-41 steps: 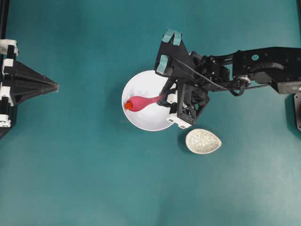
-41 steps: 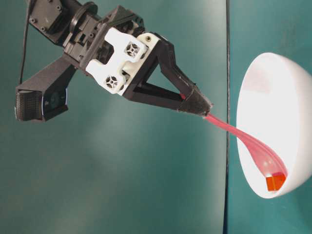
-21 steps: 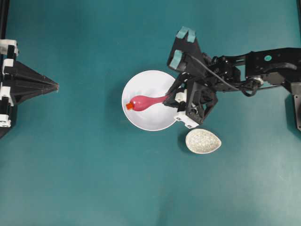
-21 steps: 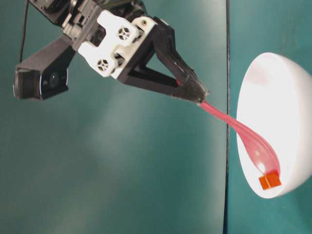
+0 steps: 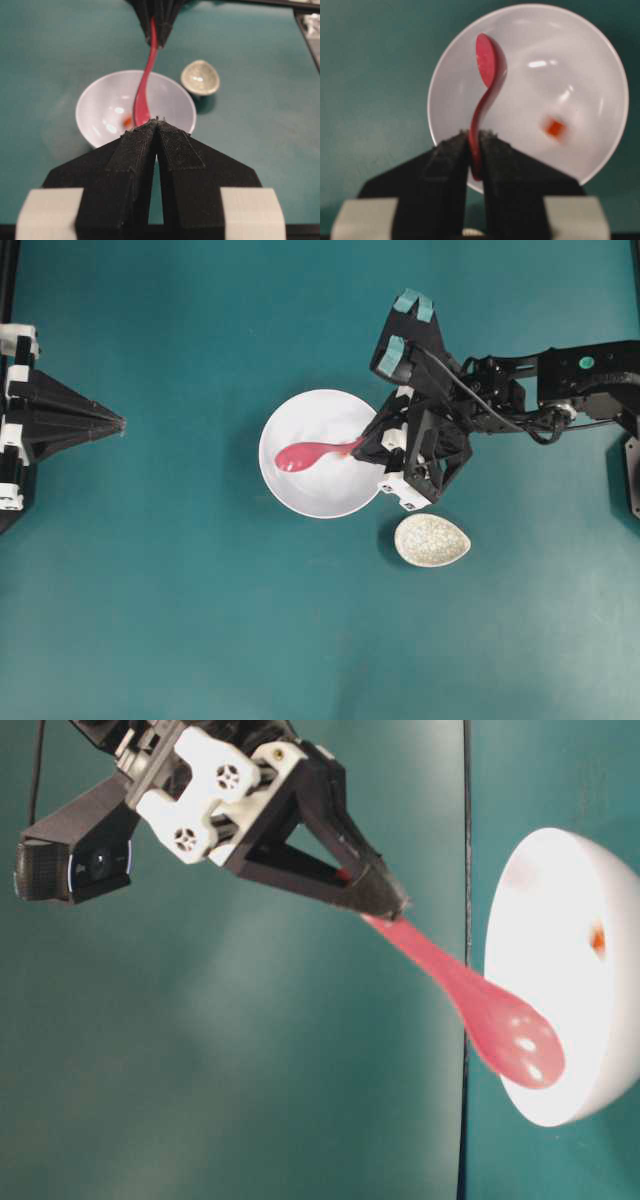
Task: Grip the spoon and scoop the red block from the bowl with right arm.
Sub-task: 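Carry the spoon with the right gripper back to the speckled dish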
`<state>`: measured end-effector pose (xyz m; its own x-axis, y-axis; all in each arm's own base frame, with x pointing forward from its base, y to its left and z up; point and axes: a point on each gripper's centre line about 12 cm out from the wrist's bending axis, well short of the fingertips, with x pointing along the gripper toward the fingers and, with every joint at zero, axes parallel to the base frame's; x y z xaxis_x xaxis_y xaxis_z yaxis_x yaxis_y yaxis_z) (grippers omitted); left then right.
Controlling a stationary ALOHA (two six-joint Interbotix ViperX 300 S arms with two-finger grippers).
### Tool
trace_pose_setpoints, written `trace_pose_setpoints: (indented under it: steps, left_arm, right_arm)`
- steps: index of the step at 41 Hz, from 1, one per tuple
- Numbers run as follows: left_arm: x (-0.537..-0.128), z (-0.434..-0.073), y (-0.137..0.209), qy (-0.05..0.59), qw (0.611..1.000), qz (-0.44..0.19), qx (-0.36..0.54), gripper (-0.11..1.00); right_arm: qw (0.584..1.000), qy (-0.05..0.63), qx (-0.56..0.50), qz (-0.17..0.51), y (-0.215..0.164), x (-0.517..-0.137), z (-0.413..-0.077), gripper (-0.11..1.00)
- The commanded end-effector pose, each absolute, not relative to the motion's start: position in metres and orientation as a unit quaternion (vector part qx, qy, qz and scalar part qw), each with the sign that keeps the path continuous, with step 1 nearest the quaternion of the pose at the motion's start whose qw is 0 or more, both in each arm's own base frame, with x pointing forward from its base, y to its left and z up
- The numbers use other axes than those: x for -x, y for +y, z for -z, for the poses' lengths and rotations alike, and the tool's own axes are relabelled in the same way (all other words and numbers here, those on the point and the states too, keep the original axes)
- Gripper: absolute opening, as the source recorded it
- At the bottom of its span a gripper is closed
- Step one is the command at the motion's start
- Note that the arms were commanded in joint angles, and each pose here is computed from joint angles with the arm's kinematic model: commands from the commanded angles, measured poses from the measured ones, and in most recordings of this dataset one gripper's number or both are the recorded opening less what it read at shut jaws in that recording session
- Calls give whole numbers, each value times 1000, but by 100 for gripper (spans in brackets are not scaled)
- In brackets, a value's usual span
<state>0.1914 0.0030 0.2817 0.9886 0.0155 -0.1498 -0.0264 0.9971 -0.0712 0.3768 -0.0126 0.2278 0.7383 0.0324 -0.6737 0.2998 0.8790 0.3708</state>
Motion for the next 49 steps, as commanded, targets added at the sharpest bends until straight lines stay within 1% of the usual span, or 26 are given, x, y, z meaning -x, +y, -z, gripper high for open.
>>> trace_pose_setpoints:
  steps: [1,8,12,17,25,31,38,43,49]
  left_arm:
    - [-193,-287,3,69,997,-10,35,1]
    - [-193,-287,3,69,997,-10,35,1]
    - [-193,-287,3,69,997,-10,35,1]
    - [-193,-287,3,69,997,-10,36,1]
    - [-193,-287,3,69,997,-11,37,1]
    - [-193,-287,3,69,997,-11,37,1]
    - [-193,-287,3,69,997,-11,34,1]
    - [-193,-287,3,69,997,-10,34,1]
    - [-194,-286,3,69,997,-11,36,1]
  right_arm:
    - [908,338,-236,67,-11,-375,-247,9]
    - [905,347,-237,61,-9,-372,-261,9]
    - [899,364,-237,59,-8,-366,-261,9]
    - [885,393,-242,53,-2,-353,-262,9]
    - [862,432,-264,25,24,-322,-263,9]
    - [853,434,-289,11,42,-297,-264,9]
    - [847,419,-328,24,43,-276,-269,9]
    - [841,421,-338,31,43,-267,-264,9]
    - [831,440,-338,39,44,-262,-247,9]
